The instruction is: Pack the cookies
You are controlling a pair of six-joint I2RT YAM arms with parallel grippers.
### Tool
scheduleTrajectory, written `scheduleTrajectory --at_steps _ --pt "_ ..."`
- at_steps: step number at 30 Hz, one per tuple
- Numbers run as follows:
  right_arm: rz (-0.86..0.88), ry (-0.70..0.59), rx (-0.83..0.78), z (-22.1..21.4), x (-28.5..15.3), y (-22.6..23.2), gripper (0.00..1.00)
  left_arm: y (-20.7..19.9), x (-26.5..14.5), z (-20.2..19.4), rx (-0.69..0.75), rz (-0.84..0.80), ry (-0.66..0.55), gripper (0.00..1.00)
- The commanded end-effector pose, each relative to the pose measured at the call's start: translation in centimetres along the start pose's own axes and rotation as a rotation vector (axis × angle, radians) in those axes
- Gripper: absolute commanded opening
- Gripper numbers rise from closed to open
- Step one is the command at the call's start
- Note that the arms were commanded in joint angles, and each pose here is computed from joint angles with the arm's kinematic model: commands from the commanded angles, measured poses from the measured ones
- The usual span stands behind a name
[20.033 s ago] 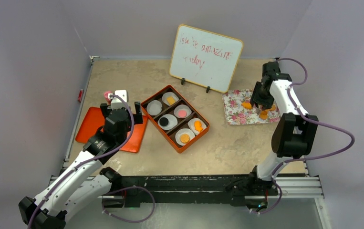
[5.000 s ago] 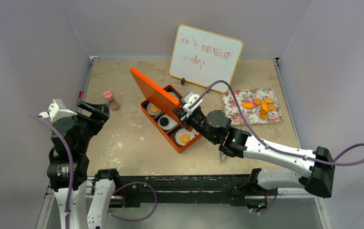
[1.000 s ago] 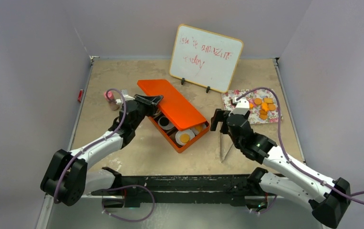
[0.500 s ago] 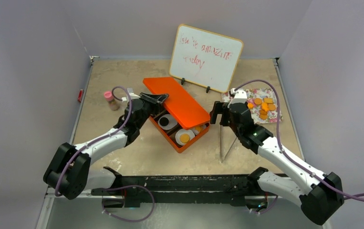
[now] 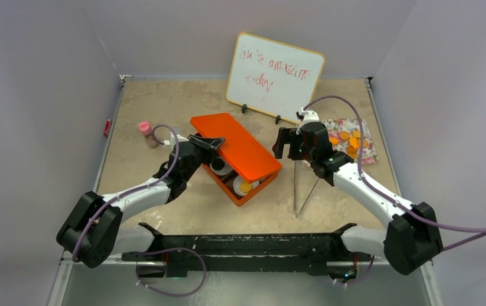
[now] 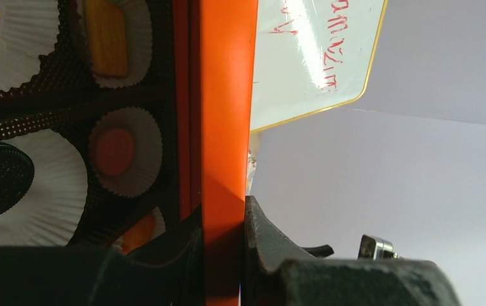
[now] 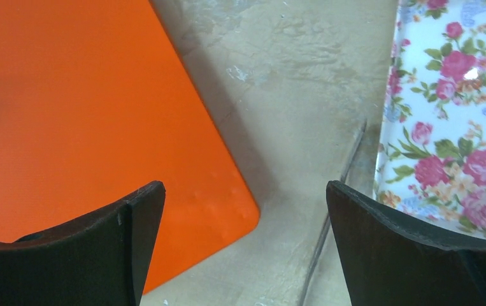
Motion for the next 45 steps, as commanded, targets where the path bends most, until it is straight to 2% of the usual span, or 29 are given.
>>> scheduleTrajectory --at_steps 1,16,25,32,39,45 --pt "0.121 0.027 -0.014 1.9 0.7 2.4 0.99 -0.7 -1.0 0.6 0.000 -0.036 -0.037 0.00" --pt "0.231 0.316 0.039 0.1 7.5 3.4 0.99 3.1 -2.0 -0.2 0.034 0.098 -0.009 0.00" --pt "0.379 0.462 0.035 -1.4 9.8 4.7 0.91 4.7 -2.5 -0.7 0.055 0.178 0.025 0.01" --pt "0.447 0.500 0.029 -1.6 10.6 5.3 0.81 5.3 -3.0 -0.6 0.080 0.234 0.030 0.14" --pt "0.471 0.523 0.033 -1.8 10.5 5.6 0.78 6.4 -3.8 -0.7 0.109 0.312 0.053 0.35" --pt "0.469 0.532 0.014 -2.0 10.2 5.8 0.77 6.7 -4.4 -0.6 0.125 0.341 0.058 0.46"
Point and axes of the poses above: each gripper's point midway between its finger pads, its own x axis out along the fingers, its own y axis along the line the jaws close on, z = x × y, the point moved 6 cm from there along -x, back along the fingers, and after that the axes turned 11 degrees about x, right-handed, at the moved point
